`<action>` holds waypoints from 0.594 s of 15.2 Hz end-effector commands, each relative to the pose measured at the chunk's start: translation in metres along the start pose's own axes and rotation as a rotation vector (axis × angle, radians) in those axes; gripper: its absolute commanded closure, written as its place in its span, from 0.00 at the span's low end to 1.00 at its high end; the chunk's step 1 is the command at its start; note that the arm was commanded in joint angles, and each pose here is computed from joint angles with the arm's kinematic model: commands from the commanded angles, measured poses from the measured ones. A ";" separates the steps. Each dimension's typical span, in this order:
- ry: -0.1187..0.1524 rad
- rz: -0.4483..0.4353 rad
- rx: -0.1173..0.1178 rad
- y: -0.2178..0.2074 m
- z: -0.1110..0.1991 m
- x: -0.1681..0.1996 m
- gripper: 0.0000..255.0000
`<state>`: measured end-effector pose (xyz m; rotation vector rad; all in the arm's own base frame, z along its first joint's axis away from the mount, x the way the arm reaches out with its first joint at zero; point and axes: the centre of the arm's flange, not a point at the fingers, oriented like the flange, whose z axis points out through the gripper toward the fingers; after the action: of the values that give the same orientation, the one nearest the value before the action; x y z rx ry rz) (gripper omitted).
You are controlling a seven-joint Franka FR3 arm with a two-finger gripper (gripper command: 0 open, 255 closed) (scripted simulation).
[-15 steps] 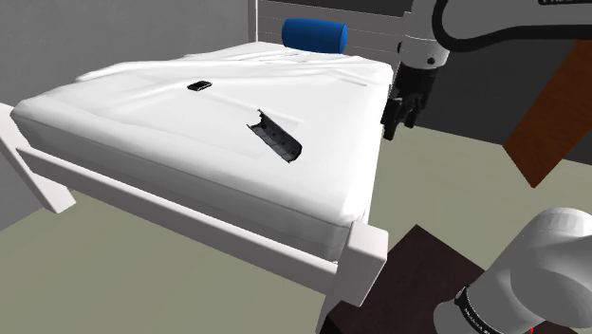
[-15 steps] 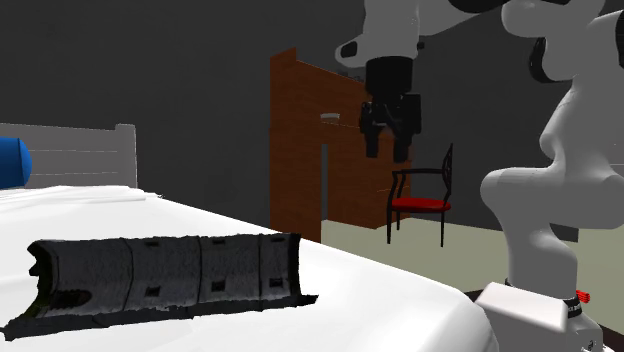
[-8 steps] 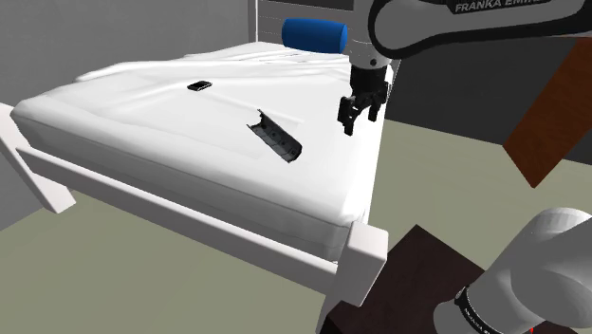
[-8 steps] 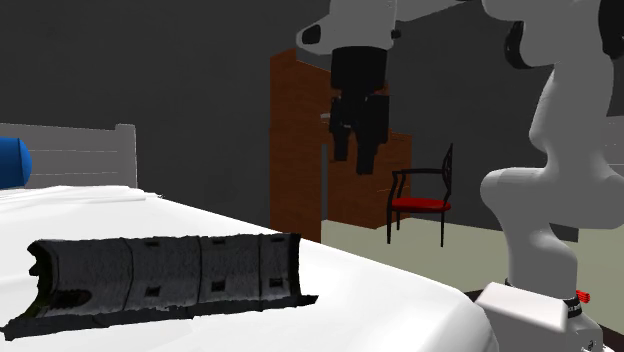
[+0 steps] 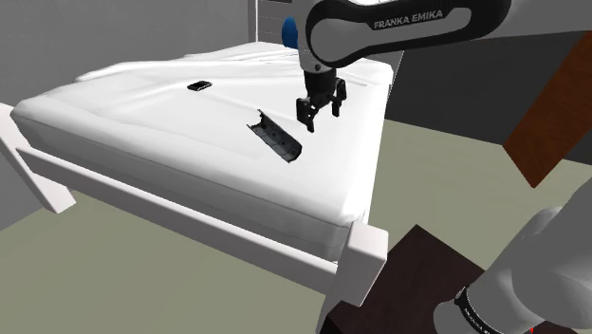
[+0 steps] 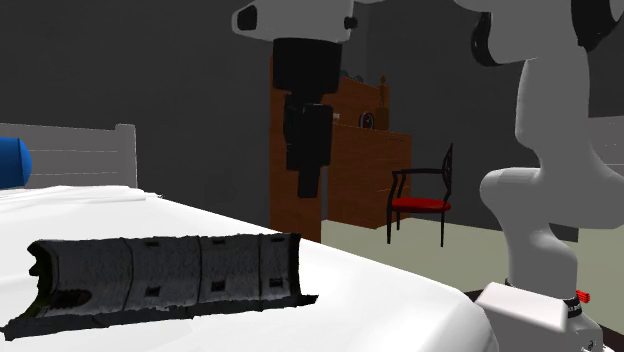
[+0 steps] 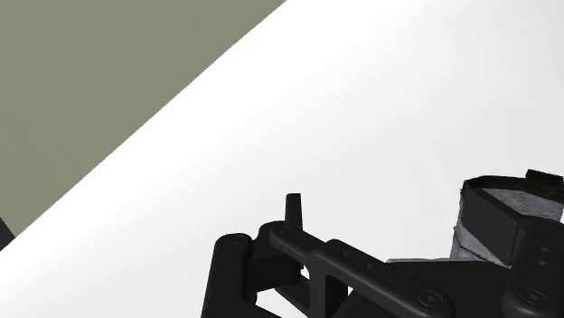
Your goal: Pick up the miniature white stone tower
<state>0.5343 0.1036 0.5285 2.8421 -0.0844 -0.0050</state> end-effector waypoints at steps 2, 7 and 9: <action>0.005 0.010 -0.041 -0.022 0.002 0.038 0.00; 0.013 0.025 -0.108 -0.061 0.008 0.096 0.00; 0.016 0.031 -0.135 -0.077 0.011 0.120 0.00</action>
<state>0.6460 0.1605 0.4993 2.7202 -0.1134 0.0155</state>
